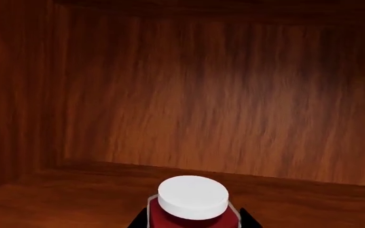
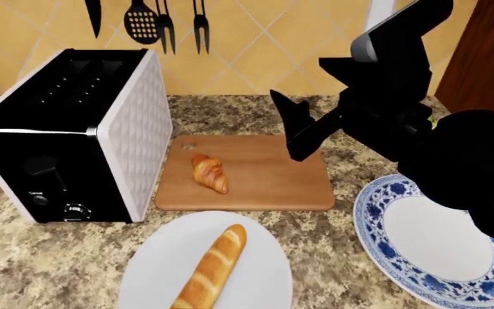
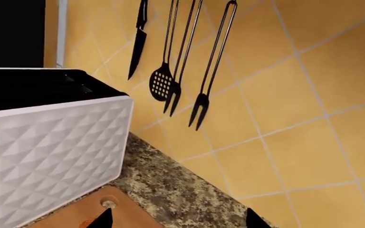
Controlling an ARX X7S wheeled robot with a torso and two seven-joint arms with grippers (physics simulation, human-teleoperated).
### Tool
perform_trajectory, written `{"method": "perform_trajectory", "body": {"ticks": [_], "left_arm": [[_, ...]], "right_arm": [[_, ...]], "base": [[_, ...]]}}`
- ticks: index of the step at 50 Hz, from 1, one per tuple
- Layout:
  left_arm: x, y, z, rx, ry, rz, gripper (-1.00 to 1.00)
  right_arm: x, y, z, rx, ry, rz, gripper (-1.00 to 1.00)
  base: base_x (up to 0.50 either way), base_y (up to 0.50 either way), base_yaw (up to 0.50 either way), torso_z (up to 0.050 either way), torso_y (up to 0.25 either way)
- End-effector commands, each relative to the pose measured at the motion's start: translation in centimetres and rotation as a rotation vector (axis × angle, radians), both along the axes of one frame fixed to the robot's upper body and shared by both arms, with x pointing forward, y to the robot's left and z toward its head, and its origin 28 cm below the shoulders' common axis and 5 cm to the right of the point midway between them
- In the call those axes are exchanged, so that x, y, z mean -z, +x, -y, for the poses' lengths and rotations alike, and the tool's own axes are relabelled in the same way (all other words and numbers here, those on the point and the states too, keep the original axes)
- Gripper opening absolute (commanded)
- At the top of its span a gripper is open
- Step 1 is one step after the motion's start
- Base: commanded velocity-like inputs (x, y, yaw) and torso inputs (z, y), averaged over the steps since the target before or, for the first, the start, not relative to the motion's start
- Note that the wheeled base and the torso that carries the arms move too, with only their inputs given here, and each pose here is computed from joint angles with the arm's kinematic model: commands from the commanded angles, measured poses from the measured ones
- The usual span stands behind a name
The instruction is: From the different types of pastries on the counter, select a croissant and place it on the cutting board. Then retrieve a jar of jam from the cabinet and place it alongside the croissant on the cutting board.
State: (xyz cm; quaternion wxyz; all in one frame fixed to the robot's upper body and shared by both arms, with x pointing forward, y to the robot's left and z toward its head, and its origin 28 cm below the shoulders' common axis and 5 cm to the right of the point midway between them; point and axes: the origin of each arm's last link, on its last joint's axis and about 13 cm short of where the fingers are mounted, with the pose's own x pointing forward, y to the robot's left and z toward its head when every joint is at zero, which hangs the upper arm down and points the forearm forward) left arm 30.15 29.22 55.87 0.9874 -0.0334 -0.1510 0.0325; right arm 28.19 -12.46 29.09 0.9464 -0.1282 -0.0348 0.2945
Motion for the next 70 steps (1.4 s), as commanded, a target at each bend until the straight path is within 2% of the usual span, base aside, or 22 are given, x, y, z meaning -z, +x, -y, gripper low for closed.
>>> {"method": "perform_trajectory", "body": {"ticks": [1,11,15,22,33,43,53,61,70], "left_arm": [[-0.6,0.1,1.2,0.090,-0.022,0.071,-1.00],[-1.2,-0.4,1.4,0.176,-0.030,0.116,-1.00],[-1.5,-0.9,1.7,0.262,-0.050,0.133,-1.00],[-2.3,-2.1,2.4,0.434,-0.022,0.190,-1.00],[-3.0,-4.1,2.8,0.627,-0.126,0.234,-1.00],[-3.3,-5.7,2.9,0.763,-0.200,0.257,-1.00],[-2.9,-6.6,3.5,0.898,-0.222,0.170,-1.00],[-2.8,-7.2,3.9,1.009,-0.289,0.133,-1.00],[-2.7,-8.0,4.6,1.070,-0.251,0.097,-1.00]], "right_arm": [[-0.1,-0.1,0.0,-0.001,-0.002,0.002,1.00],[-0.4,-0.3,0.5,0.023,-0.026,0.005,1.00],[-0.6,-0.2,0.7,0.034,-0.042,0.002,1.00],[-1.0,-0.2,1.1,0.065,-0.077,-0.006,1.00],[-1.8,-0.3,1.9,0.147,-0.154,-0.030,1.00],[-1.7,-0.1,1.7,0.151,-0.158,-0.034,1.00],[-1.4,0.0,1.8,0.160,-0.165,-0.039,1.00],[-1.3,0.1,2.0,0.193,-0.207,-0.048,1.00],[-0.6,-0.4,2.5,0.223,-0.233,-0.058,1.00]], "base": [[0.00,0.00,0.00,-0.003,0.250],[0.00,0.00,0.00,-0.004,0.250],[0.00,0.00,0.00,-0.004,0.216],[0.00,0.00,0.00,0.000,0.000],[0.00,0.00,0.00,0.000,0.000],[0.00,0.00,0.00,0.000,0.000],[0.00,0.00,0.00,0.000,0.000],[0.00,0.00,0.00,0.000,0.002],[0.00,0.00,0.00,0.000,0.000]]}}
